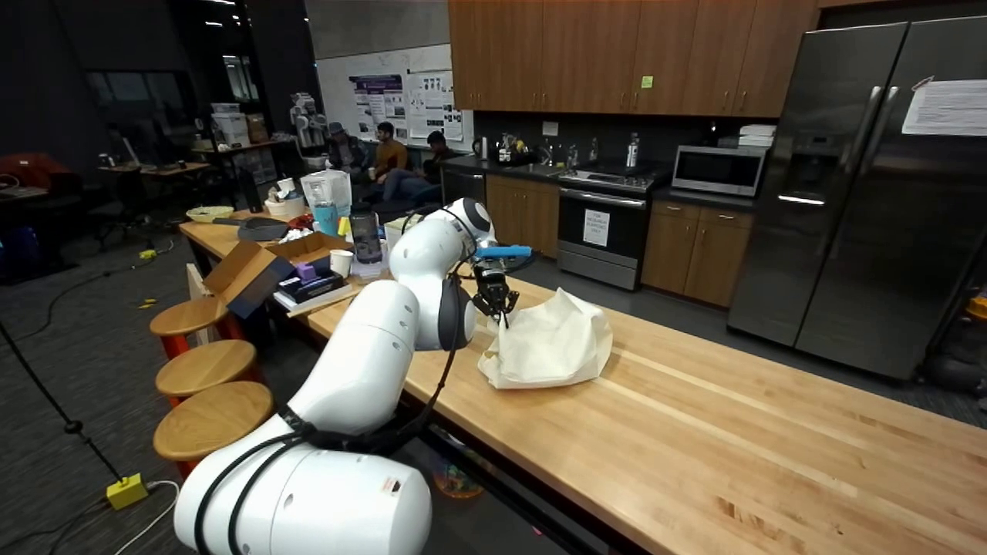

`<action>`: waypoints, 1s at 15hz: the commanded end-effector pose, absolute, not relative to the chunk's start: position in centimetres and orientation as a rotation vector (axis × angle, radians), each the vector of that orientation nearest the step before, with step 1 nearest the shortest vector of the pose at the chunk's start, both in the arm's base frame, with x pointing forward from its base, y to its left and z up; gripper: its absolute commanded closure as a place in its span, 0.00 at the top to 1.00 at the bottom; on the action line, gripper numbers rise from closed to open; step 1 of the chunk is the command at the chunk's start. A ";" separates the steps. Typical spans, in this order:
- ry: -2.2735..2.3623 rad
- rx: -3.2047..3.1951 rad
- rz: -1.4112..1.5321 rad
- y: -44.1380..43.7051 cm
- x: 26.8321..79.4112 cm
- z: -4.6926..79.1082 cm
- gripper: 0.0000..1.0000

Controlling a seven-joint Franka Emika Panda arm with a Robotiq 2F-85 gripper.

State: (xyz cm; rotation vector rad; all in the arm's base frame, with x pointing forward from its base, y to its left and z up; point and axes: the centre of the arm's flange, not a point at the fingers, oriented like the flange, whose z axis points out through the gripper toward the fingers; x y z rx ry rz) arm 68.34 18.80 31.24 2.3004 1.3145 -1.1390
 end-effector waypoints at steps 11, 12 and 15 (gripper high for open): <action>1.457 2.187 -0.950 28.3 64.8 36.1 0.01; 1.486 2.199 -0.954 28.8 64.7 36.1 0.01; 1.591 2.259 -0.966 30.0 64.5 35.8 0.01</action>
